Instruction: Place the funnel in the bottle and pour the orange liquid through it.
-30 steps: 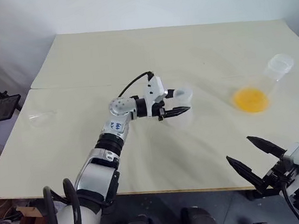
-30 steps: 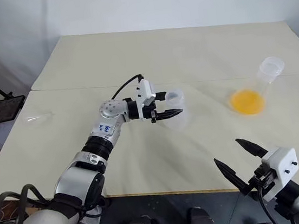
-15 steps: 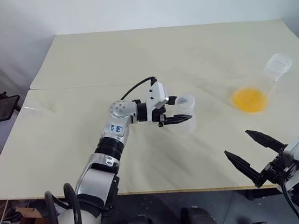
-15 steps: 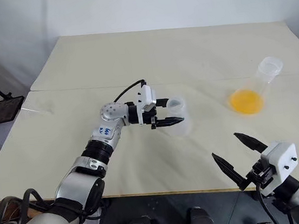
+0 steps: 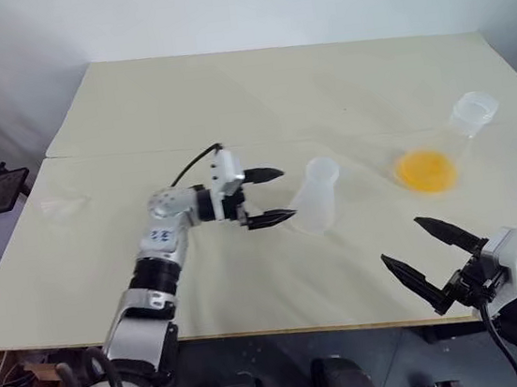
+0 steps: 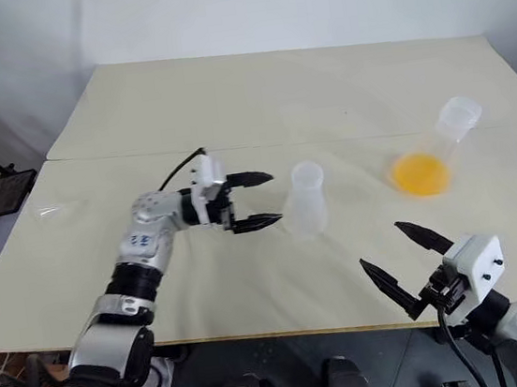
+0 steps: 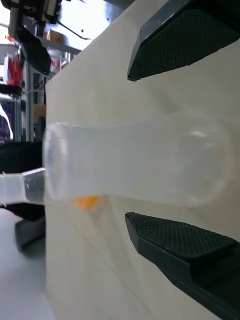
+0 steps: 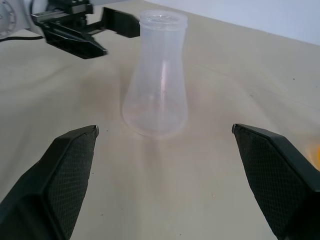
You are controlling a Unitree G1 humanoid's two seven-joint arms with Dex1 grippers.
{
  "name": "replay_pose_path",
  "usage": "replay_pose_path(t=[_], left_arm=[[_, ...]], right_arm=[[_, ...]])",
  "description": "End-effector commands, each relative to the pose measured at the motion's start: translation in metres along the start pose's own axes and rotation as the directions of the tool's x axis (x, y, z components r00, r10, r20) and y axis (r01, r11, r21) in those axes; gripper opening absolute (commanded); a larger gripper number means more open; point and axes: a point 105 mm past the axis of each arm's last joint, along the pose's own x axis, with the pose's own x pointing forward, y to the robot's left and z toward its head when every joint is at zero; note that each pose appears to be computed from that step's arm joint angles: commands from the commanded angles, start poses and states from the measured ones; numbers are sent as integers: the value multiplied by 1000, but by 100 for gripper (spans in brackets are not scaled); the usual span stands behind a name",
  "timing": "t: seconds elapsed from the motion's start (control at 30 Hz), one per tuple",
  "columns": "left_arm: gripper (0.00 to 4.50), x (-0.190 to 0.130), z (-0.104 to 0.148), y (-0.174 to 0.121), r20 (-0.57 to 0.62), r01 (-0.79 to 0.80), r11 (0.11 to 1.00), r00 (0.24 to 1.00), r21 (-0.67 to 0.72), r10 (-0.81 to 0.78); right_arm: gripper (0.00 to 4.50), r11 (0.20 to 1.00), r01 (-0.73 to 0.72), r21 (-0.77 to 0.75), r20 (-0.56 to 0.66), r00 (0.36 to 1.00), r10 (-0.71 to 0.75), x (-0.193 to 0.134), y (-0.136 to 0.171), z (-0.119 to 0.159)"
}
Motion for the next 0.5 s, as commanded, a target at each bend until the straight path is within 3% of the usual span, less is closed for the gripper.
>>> replay_pose_path(t=[0.03, 0.23, 0.37, 0.5], left_arm=[[446, -33, 14, 1, 60, -86, 996, 995, 22, 84], [446, -110, 8, -14, 70, -364, 931, 929, 12, 363], [446, -171, 2, -33, 42, -624, 780, 781, 39, 623], [446, -217, -6, -62, -7, -787, 614, 614, 64, 789]], right_arm=[[450, 999, -53, -10, 33, 998, 53, 8, 0, 8], [450, 990, -142, 6, 75, 987, 141, 21, 1, 15], [450, 971, -237, 17, 80, 969, 235, 32, 7, 16], [450, 955, -295, 19, 86, 952, 293, 41, 8, 16]])
